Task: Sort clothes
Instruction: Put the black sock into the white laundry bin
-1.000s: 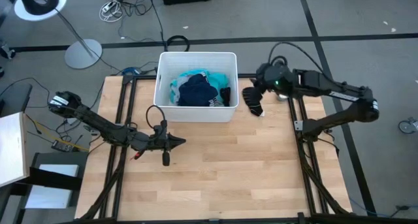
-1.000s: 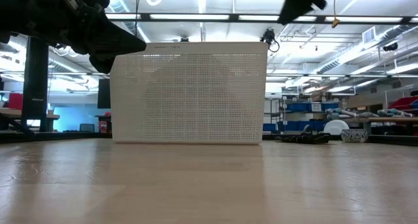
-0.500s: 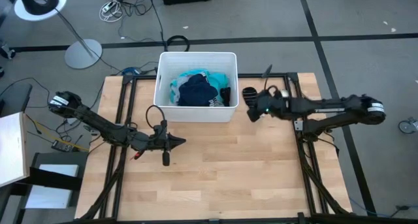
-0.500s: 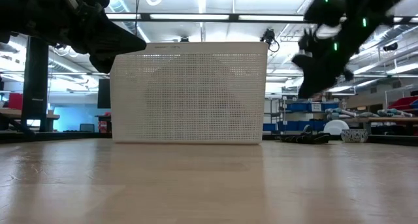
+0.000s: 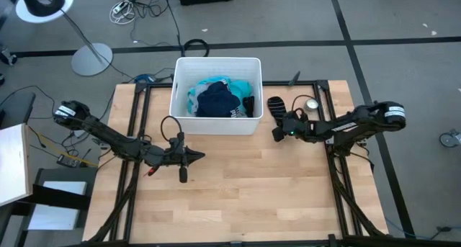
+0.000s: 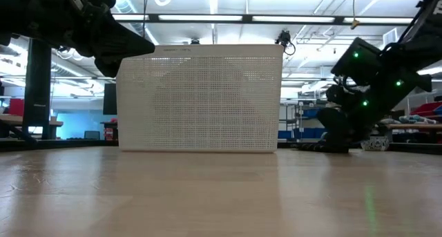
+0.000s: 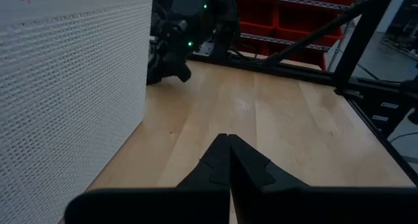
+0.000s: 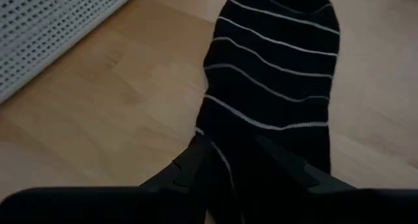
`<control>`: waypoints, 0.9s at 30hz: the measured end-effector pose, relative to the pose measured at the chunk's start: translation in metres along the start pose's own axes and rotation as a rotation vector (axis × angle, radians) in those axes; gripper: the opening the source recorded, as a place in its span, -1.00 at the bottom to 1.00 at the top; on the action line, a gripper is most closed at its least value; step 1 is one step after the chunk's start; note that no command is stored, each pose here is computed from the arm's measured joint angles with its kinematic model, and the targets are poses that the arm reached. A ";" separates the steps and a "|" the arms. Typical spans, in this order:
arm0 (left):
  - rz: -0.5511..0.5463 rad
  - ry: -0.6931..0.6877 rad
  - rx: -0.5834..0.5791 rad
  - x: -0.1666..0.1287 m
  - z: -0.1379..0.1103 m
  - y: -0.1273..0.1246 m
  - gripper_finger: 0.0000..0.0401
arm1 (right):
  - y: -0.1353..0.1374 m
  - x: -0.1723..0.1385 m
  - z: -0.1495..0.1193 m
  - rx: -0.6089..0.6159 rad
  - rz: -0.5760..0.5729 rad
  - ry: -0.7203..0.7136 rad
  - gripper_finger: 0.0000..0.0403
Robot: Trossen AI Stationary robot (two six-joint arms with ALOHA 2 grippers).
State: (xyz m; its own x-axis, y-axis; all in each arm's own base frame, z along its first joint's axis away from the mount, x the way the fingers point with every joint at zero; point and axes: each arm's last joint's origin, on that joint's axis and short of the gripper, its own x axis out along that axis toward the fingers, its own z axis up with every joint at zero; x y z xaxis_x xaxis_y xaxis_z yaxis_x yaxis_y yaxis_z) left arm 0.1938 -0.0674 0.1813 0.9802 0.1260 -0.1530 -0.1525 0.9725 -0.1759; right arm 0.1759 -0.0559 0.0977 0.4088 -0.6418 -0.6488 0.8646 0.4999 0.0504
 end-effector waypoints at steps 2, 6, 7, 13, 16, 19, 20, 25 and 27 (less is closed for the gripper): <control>0.000 0.000 0.001 0.000 0.000 0.000 -0.99 | 0.001 0.004 -0.003 -0.004 -0.004 0.013 -0.46; 0.000 -0.001 0.000 0.000 0.000 0.000 -0.99 | 0.005 0.005 -0.006 0.002 0.023 0.026 -0.81; 0.000 -0.001 0.000 0.000 0.000 0.000 -0.99 | 0.006 0.004 -0.005 0.002 0.046 0.030 -0.90; -0.001 -0.003 0.000 0.000 0.000 0.000 -0.99 | 0.017 -0.016 0.025 -0.024 0.157 -0.019 -0.97; 0.010 -0.002 0.006 0.000 0.000 0.000 -0.99 | 0.025 -0.038 0.059 -0.055 0.168 -0.107 -0.98; 0.056 -0.010 0.009 0.000 0.000 0.002 -0.99 | 0.033 -0.070 0.097 -0.107 0.128 -0.206 -0.98; 0.061 -0.011 0.010 0.000 0.000 0.002 -0.99 | 0.036 -0.083 0.111 -0.119 0.116 -0.255 -0.99; 0.063 -0.010 0.011 0.000 0.000 0.002 -0.99 | 0.053 -0.139 0.170 -0.195 0.112 -0.469 -0.99; 0.063 -0.010 0.011 0.000 0.000 0.002 -0.99 | 0.061 -0.153 0.189 -0.224 0.130 -0.538 -0.99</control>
State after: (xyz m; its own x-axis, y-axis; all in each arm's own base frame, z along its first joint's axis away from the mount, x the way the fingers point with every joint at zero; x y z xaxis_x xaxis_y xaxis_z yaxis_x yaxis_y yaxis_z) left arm 0.1934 -0.0655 0.1807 0.9698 0.1893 -0.1541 -0.2130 0.9645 -0.1558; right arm 0.2217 -0.0372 0.3433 0.6483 -0.7422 -0.1696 0.7387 0.6672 -0.0960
